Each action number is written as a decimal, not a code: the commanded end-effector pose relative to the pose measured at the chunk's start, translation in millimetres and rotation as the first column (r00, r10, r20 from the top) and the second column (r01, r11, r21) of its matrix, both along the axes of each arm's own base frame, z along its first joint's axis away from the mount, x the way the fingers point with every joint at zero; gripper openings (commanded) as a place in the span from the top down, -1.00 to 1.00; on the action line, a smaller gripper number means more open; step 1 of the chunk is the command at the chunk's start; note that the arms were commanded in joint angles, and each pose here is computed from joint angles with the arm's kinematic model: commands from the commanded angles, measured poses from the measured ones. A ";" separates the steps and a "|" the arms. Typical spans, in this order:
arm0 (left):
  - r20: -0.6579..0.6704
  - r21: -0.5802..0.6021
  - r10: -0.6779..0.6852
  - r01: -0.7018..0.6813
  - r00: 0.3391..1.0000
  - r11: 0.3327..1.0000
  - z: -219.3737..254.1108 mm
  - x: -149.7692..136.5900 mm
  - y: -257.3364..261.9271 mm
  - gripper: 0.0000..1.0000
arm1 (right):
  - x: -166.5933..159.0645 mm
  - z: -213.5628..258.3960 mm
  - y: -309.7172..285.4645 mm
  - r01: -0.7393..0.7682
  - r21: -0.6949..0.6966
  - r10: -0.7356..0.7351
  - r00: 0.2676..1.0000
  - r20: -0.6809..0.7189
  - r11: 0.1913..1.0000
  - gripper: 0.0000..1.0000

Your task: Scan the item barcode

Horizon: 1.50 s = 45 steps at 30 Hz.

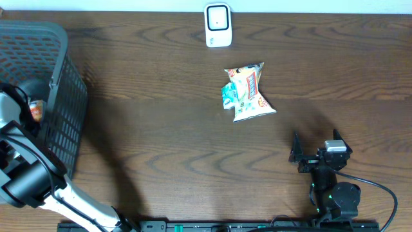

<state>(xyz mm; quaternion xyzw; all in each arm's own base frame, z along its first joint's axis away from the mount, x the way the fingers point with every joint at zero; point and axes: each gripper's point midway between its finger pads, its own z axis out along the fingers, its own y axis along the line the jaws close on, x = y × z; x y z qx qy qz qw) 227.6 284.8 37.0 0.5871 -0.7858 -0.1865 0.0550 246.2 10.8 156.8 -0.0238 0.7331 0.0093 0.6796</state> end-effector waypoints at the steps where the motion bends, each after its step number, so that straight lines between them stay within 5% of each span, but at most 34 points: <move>1: -0.021 -0.027 0.011 -0.012 1.000 1.000 -8.9 -8.3 -0.4 -0.06 | -0.4 -0.5 2.4 -0.012 -0.012 0.012 1.000 0.001 1.000 -0.98; 5: -0.026 -0.032 0.011 -0.012 1.000 0.999 -7.7 -9.8 -1.4 0.78 | -0.4 -0.5 2.4 -0.012 -0.012 0.012 1.000 0.001 1.000 -0.99; 6: -0.027 -0.032 0.012 -0.013 1.000 0.999 -6.3 -10.3 -1.9 0.85 | -0.4 -0.5 2.4 -0.012 -0.012 0.012 1.000 0.001 1.000 -0.99; 13: 0.126 -0.015 0.034 -0.032 0.991 0.999 35.3 6.9 -5.7 0.84 | -0.4 -0.5 2.4 -0.012 -0.012 0.012 1.000 0.001 1.000 -0.98; 18: 0.405 0.057 -0.003 -0.022 0.914 0.998 120.5 29.8 -15.8 0.85 | -0.4 -0.5 2.3 -0.011 -0.012 0.011 1.000 0.001 1.000 -0.99; 23: 0.700 0.139 -0.119 0.029 0.704 0.990 216.6 47.2 -47.6 0.85 | -0.4 -0.6 2.4 -0.012 -0.012 0.012 1.000 0.000 1.000 -0.99; 27: 0.872 0.239 -0.269 0.122 0.408 0.963 304.2 56.6 -93.5 0.85 | -0.4 -0.5 2.4 -0.012 -0.012 0.012 1.000 0.001 1.000 -0.99; 31: 0.908 0.384 -0.417 0.302 0.050 0.873 382.6 63.9 -175.8 0.85 | -0.4 -0.5 2.4 -0.012 -0.012 0.012 1.000 0.001 1.000 -0.98; 32: 0.903 0.400 -0.429 0.342 0.010 0.850 388.2 65.9 -194.1 0.85 | -0.4 -0.5 2.3 -0.011 -0.012 0.011 1.000 0.001 1.000 -0.99; 38: 0.880 0.423 -0.459 0.639 -0.121 0.642 373.1 91.4 -301.8 0.85 | -0.4 -0.5 2.3 -0.011 -0.012 0.011 1.000 0.001 1.000 -0.99; 39: 0.868 0.419 -0.481 0.702 -0.124 0.576 358.8 101.3 -328.2 0.85 | -0.4 -0.5 2.4 -0.012 -0.012 0.012 1.000 0.001 1.000 -0.99; 45: 0.809 0.352 -0.585 0.835 -0.045 0.423 288.4 138.7 -400.2 0.85 | -0.4 -0.5 2.4 -0.012 -0.012 0.012 1.000 0.001 1.000 -0.98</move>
